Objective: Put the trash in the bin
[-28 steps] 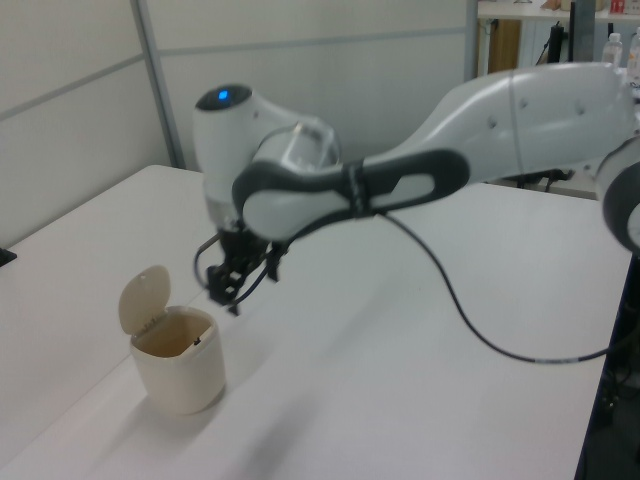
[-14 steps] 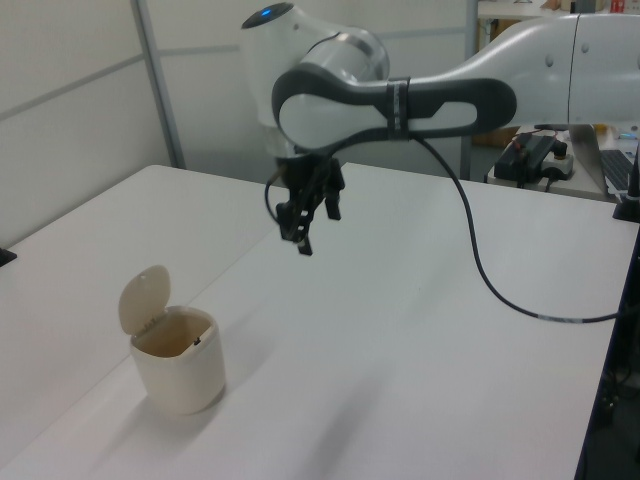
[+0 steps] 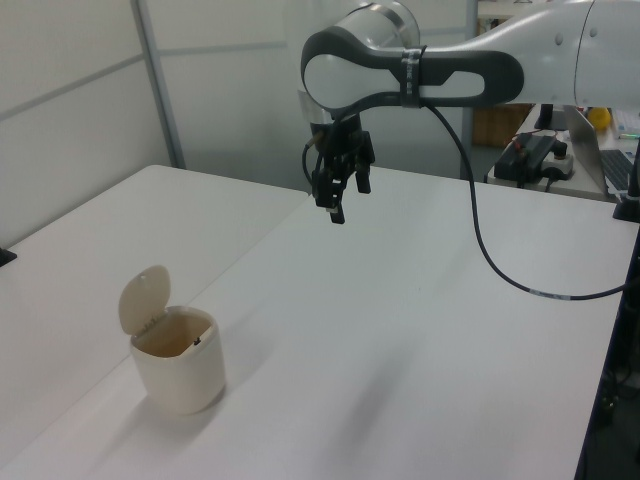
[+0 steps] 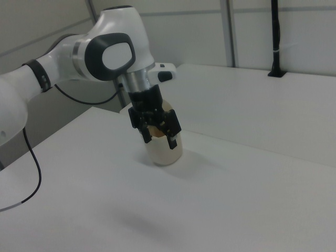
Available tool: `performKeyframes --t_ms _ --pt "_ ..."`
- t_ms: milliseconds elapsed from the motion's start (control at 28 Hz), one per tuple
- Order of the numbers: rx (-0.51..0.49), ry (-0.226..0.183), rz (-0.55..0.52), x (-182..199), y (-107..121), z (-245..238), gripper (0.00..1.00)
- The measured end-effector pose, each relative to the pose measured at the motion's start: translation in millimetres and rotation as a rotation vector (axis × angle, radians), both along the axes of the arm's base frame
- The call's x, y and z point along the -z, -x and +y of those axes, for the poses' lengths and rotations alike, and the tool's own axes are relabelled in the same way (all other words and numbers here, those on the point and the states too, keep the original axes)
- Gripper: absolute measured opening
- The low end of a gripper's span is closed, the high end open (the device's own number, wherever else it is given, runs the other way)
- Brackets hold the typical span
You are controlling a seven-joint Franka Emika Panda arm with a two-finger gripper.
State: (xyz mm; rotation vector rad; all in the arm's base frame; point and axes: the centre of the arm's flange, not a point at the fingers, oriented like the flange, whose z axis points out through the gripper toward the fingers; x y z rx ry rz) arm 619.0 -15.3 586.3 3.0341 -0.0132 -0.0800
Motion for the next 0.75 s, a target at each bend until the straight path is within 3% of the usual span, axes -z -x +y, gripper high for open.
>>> performKeyframes --t_ms 750 --pt "0.011 -0.032 0.003 0 4 -47 1.0"
